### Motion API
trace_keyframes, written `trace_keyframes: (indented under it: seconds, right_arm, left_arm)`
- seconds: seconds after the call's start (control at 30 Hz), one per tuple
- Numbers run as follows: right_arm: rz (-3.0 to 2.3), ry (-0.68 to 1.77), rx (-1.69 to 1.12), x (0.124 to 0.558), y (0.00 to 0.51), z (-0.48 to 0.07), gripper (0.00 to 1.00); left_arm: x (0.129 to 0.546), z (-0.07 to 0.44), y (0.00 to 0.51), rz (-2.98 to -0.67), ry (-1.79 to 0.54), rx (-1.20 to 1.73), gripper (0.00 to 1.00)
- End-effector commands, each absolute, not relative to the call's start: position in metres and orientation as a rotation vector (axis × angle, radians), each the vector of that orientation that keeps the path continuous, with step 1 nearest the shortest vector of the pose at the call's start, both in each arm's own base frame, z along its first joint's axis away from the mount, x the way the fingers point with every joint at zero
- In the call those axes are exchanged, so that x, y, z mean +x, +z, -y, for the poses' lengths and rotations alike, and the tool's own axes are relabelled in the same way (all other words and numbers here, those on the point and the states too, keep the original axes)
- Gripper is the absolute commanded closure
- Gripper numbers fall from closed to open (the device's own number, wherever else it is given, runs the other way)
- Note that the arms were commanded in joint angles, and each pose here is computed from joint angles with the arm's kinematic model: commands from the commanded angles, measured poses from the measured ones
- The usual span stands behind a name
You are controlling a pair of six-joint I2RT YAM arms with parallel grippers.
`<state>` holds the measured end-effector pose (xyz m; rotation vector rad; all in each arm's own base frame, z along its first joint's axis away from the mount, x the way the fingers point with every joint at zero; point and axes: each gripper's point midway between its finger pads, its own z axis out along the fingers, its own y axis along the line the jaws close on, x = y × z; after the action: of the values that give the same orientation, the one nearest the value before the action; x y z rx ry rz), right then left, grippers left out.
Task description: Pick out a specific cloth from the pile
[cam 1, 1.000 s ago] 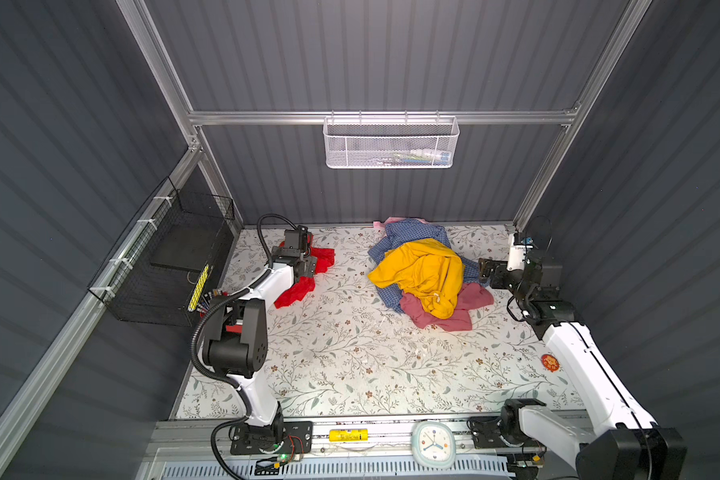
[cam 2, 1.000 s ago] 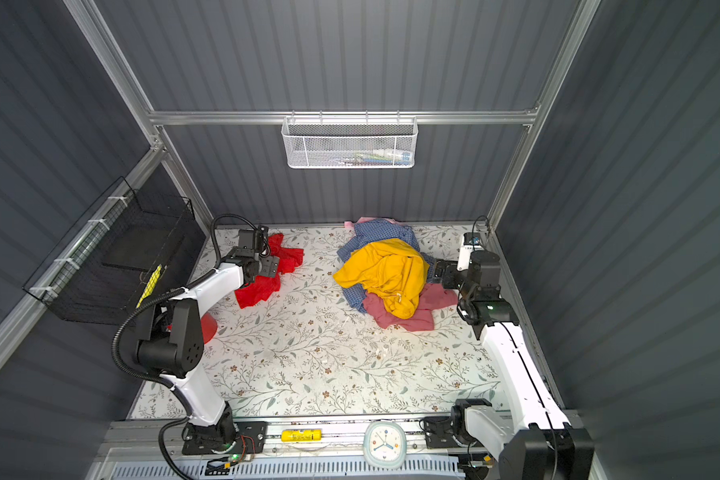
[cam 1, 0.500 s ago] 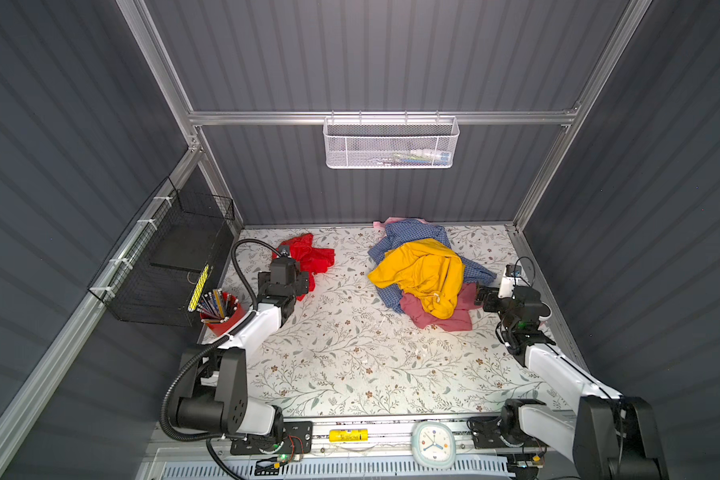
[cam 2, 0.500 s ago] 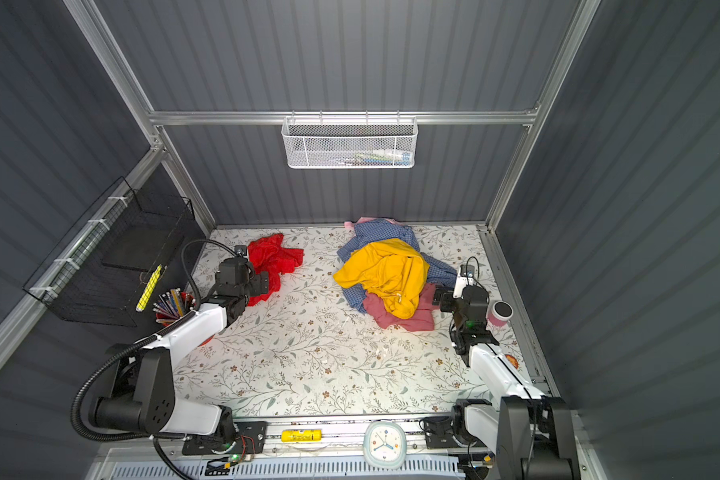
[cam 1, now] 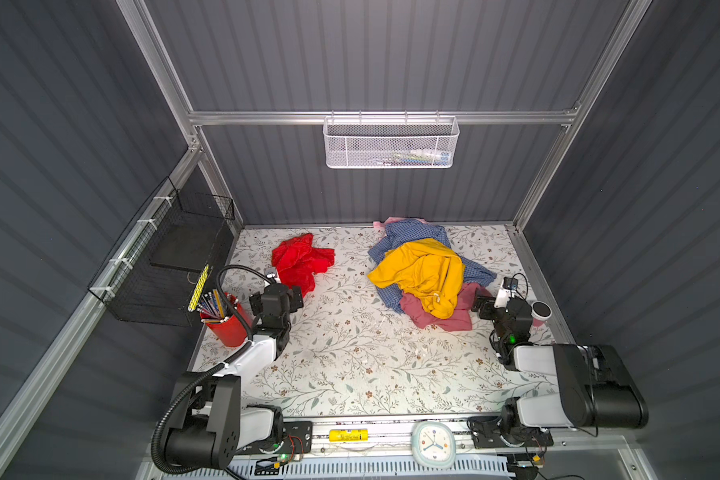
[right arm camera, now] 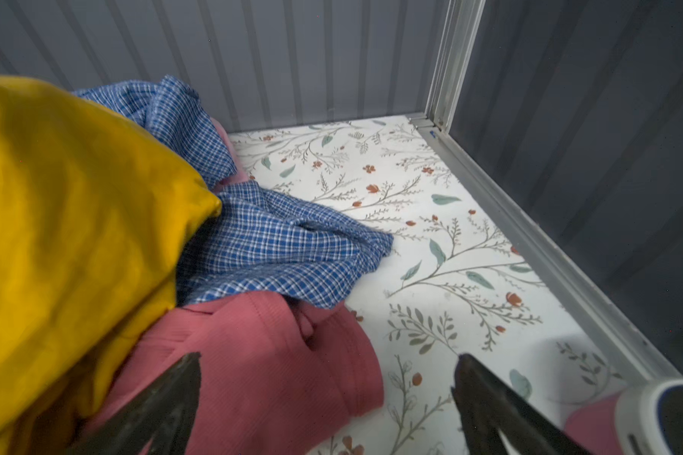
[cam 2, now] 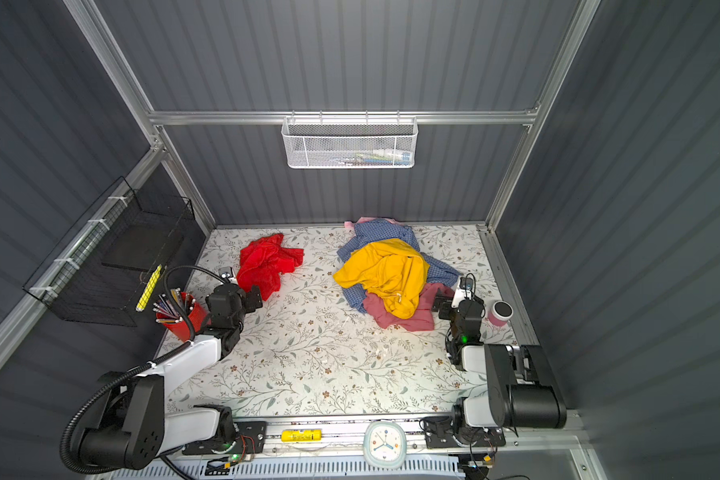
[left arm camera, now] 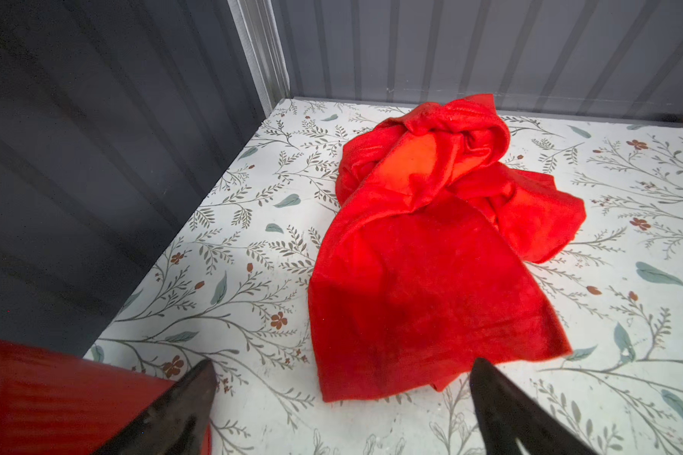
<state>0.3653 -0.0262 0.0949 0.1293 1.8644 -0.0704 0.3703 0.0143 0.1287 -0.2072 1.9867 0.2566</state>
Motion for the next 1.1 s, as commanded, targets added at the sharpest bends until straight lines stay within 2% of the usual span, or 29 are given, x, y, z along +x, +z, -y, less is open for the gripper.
trace_keyframes:
  seconds: [0.0, 0.3, 0.6, 0.63, 0.8, 1.07]
  right_arm:
    - [-1.784, -0.065, 0.145, 0.376, 0.122, 0.029, 0.01]
    - [-1.801, -0.088, 0.197, 0.383, 0.12, 0.038, 0.01]
    - [-1.793, -0.086, 0.195, 0.382, 0.121, 0.038, 0.01]
    - [-1.79, -0.086, 0.194, 0.383, 0.121, 0.038, 0.01]
    - [-1.79, -0.086, 0.196, 0.383, 0.121, 0.038, 0.01]
    - [-1.792, -0.085, 0.195, 0.382, 0.12, 0.038, 0.01]
  left_arm:
    - [0.372, -0.023, 0.135, -1.896, 0.28, -0.245, 0.0]
    - [0.375, -0.022, 0.11, -1.877, 0.31, -0.191, 0.0]
    - [0.398, 0.009, 0.082, -1.823, 0.19, -0.004, 0.0]
    - [0.397, 0.011, 0.077, -1.869, 0.178, 0.003, 0.0]
    - [0.413, 0.001, 0.066, -1.973, 0.231, -0.049, 0.0]
    - [0.413, -0.003, 0.067, -1.957, 0.218, -0.068, 0.0]
